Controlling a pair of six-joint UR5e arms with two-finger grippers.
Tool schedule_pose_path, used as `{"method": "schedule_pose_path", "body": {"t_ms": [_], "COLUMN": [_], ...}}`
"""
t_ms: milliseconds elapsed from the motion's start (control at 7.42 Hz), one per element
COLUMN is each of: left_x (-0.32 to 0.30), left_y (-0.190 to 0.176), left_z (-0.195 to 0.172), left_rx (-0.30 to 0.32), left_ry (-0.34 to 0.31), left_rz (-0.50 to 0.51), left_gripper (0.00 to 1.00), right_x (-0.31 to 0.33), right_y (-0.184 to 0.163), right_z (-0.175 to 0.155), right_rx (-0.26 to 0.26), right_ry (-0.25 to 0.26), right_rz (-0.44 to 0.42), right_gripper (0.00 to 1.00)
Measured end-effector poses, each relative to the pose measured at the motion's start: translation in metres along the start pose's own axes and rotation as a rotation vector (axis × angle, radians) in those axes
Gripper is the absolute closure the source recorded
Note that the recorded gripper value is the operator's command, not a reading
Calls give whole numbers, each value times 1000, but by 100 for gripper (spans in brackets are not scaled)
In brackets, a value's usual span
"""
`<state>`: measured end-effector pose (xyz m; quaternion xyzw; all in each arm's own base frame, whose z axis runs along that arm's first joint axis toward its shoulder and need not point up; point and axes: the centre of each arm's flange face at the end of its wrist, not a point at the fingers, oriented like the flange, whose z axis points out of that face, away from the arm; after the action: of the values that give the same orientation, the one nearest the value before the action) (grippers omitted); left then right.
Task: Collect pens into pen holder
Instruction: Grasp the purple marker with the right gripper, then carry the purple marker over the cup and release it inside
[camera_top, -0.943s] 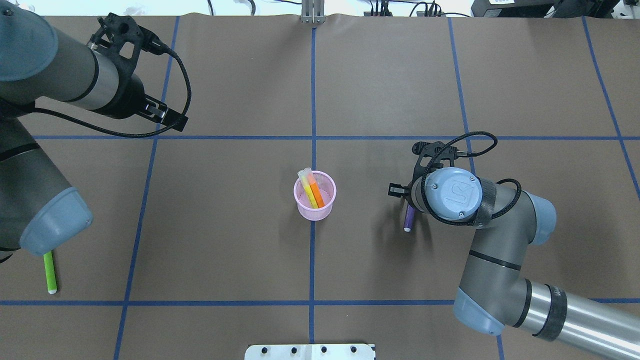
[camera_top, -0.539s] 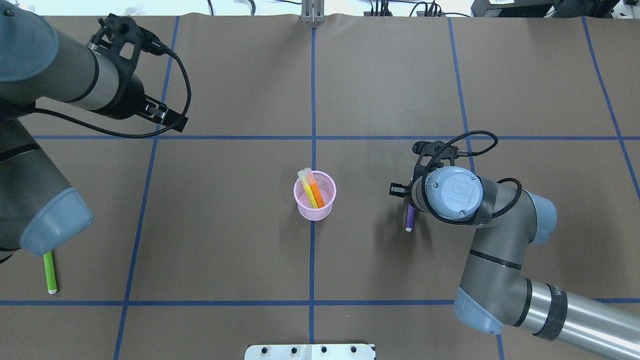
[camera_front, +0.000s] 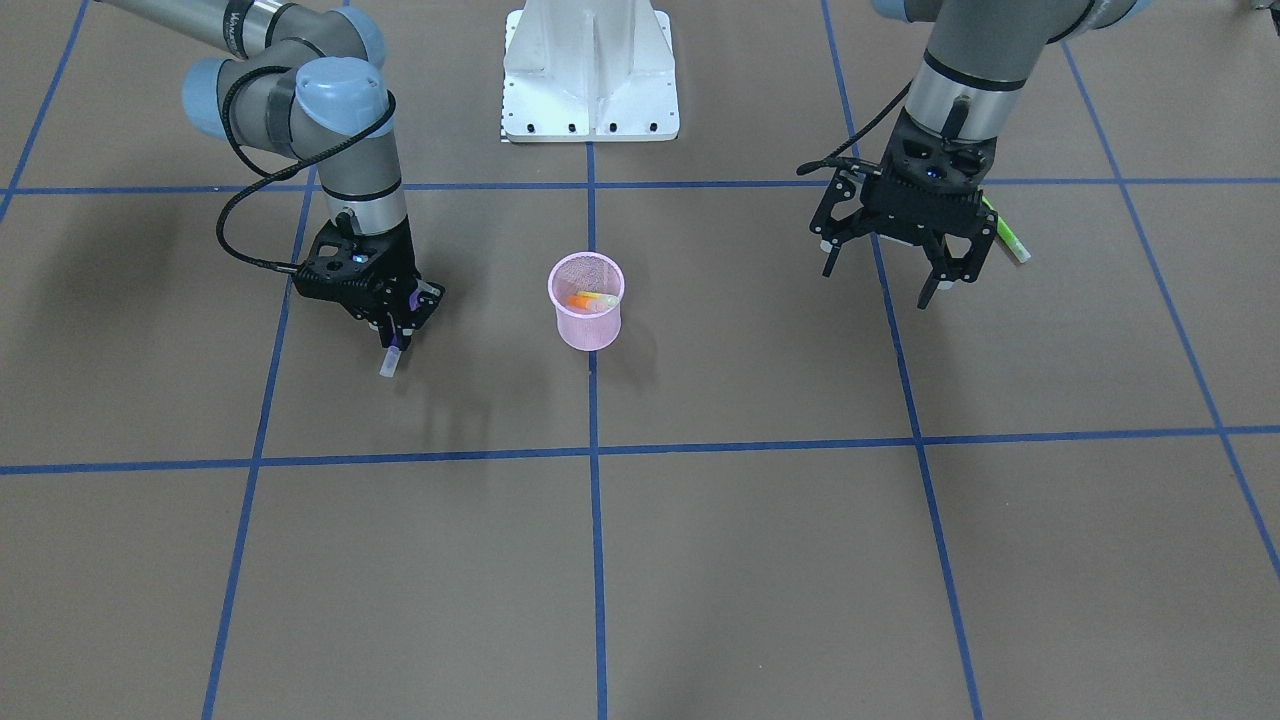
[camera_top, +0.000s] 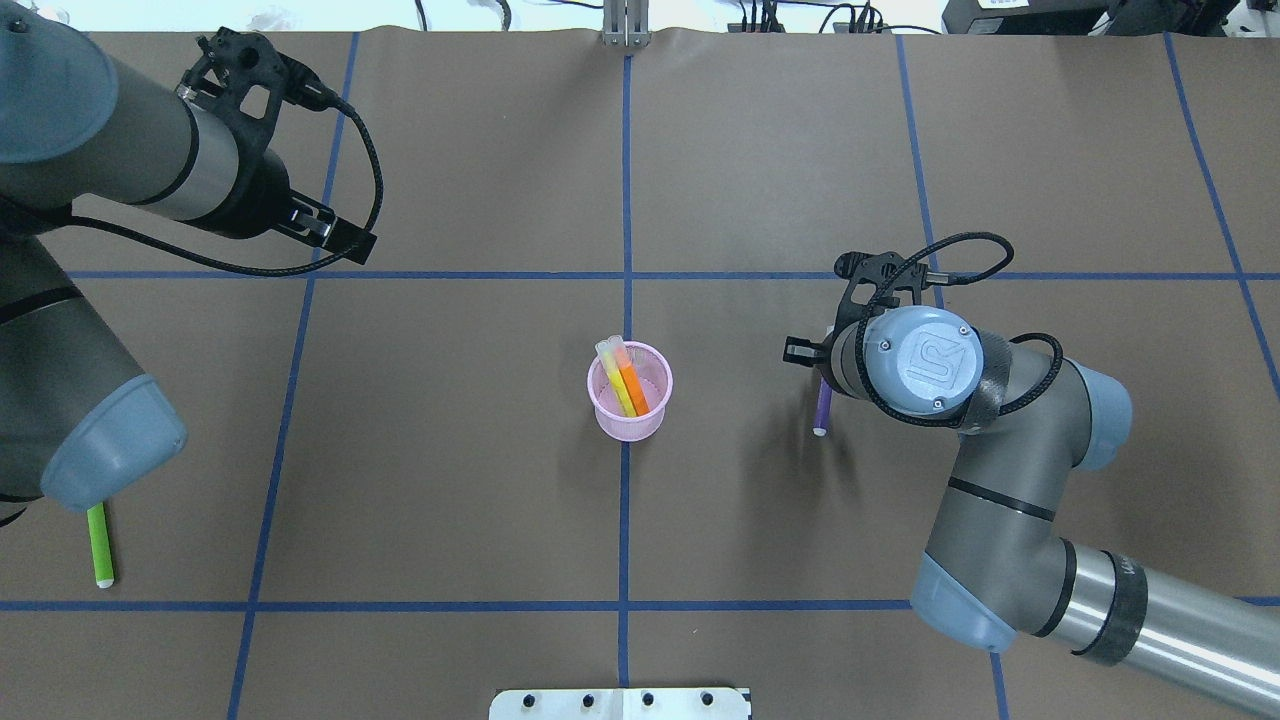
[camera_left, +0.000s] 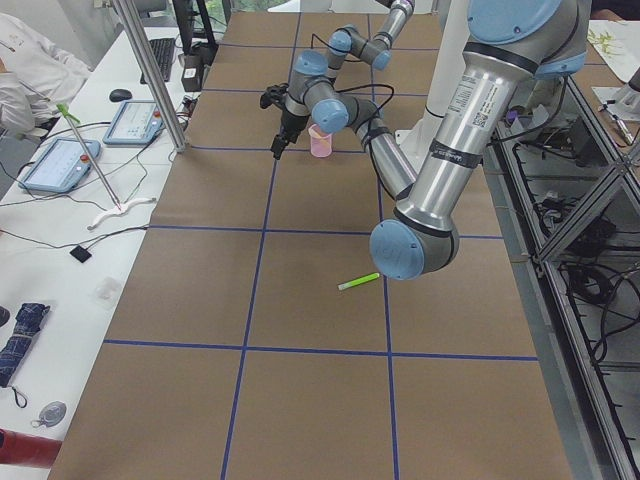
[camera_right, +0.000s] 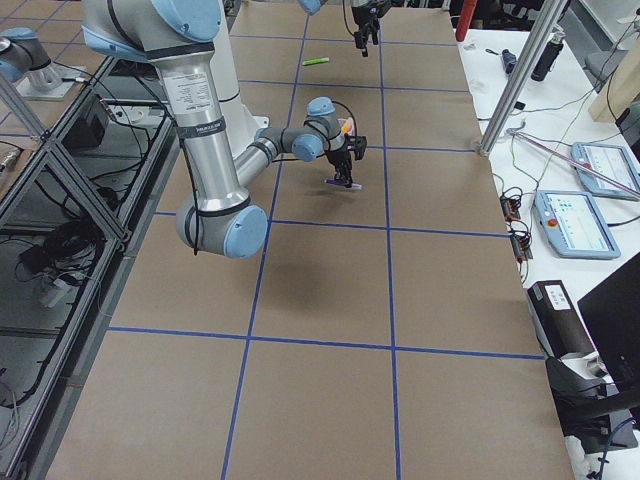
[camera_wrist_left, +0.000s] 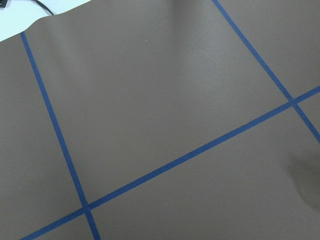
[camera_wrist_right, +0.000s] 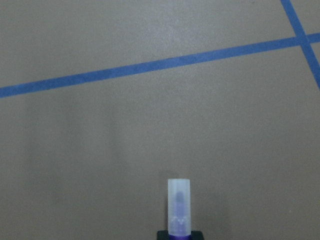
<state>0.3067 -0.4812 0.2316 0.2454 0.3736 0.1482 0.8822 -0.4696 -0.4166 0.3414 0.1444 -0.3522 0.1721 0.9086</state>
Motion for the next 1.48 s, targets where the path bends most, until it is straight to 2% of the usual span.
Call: {"method": "schedule_pose_path", "body": {"t_ms": [135, 404, 674, 809, 943, 1078, 1348, 1482], "left_x": [0, 2, 5, 6, 5, 5, 5, 4], "left_y": [0, 0, -1, -1, 0, 0, 1, 1], "left_z": [1, 3, 7, 11, 13, 15, 17, 17], "left_rx": [-2, -6, -13, -18, -23, -26, -30, -32], "left_ry": [0, 2, 7, 8, 8, 8, 7, 6], "left_rz": [0, 1, 2, 2, 0, -3, -8, -9], "left_gripper": [0, 0, 0, 0, 0, 0, 0, 0], "right_x": [-9, -53, -91, -107, -121, -134, -160, -169], "right_y": [-13, -20, 11, 34, 55, 74, 101, 107], "right_z": [-17, -56, -80, -88, -93, -94, -88, -85], "right_rx": [84, 313, 513, 588, 641, 674, 703, 707], "right_ry": [-26, -93, -138, -155, -169, -176, -177, -174], "right_rz": [4, 1, -14, -25, -37, -49, -71, -79], "right_gripper": [100, 100, 100, 100, 100, 100, 100, 89]}}
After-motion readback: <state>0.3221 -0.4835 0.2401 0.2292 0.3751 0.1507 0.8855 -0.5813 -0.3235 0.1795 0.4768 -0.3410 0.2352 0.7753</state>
